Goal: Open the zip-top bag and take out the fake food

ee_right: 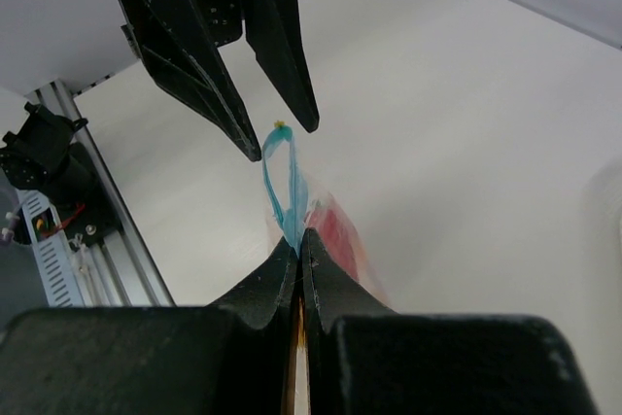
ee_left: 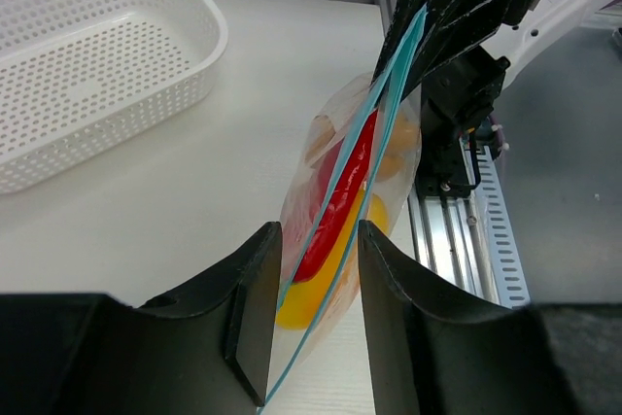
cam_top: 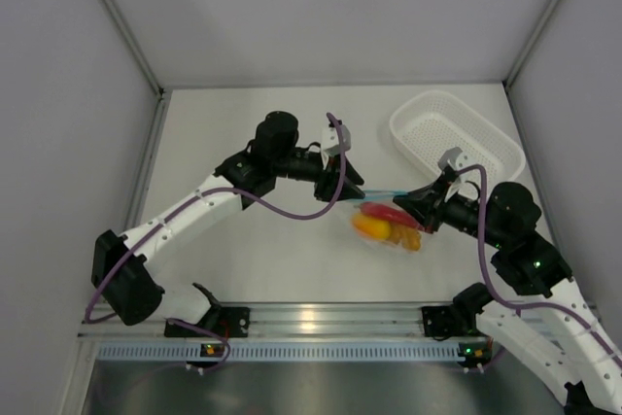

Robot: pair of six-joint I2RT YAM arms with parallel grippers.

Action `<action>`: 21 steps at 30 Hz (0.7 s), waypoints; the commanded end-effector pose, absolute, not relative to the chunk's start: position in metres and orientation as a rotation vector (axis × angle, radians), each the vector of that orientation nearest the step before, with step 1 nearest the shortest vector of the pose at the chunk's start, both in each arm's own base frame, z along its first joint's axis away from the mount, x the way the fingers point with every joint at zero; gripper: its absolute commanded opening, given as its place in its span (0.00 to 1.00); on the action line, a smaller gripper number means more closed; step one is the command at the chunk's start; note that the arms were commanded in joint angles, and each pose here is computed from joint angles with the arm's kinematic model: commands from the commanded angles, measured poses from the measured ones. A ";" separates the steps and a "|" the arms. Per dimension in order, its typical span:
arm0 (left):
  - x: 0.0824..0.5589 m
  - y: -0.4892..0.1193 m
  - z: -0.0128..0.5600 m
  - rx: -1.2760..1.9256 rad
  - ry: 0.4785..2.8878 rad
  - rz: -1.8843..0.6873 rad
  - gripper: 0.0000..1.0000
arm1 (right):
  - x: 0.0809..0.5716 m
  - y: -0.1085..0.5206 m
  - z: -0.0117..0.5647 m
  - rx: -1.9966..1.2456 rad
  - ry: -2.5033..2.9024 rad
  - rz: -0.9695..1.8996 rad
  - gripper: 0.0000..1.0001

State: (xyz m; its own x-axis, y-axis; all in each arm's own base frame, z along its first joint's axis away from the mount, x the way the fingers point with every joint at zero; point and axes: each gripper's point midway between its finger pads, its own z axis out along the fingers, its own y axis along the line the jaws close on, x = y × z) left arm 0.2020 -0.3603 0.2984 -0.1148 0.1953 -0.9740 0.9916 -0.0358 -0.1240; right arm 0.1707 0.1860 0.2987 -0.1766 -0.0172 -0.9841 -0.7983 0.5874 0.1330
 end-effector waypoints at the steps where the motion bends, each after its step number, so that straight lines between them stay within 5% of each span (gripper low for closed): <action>1: 0.202 -0.361 0.296 1.346 1.396 -1.240 0.42 | 0.165 0.192 0.322 -0.721 1.497 0.841 0.00; 21: 0.202 -0.354 0.307 1.326 1.375 -1.212 0.41 | 0.166 0.194 0.315 -0.738 1.501 0.844 0.00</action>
State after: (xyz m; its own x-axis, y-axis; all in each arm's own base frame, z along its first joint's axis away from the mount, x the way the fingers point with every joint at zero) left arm 0.2050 -0.3603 0.2917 -0.1278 0.2060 -0.9702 0.9902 -0.0287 -0.1365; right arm 0.1641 0.1913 0.2999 -0.1593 -0.0096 -0.9872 -0.8288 0.5446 0.1285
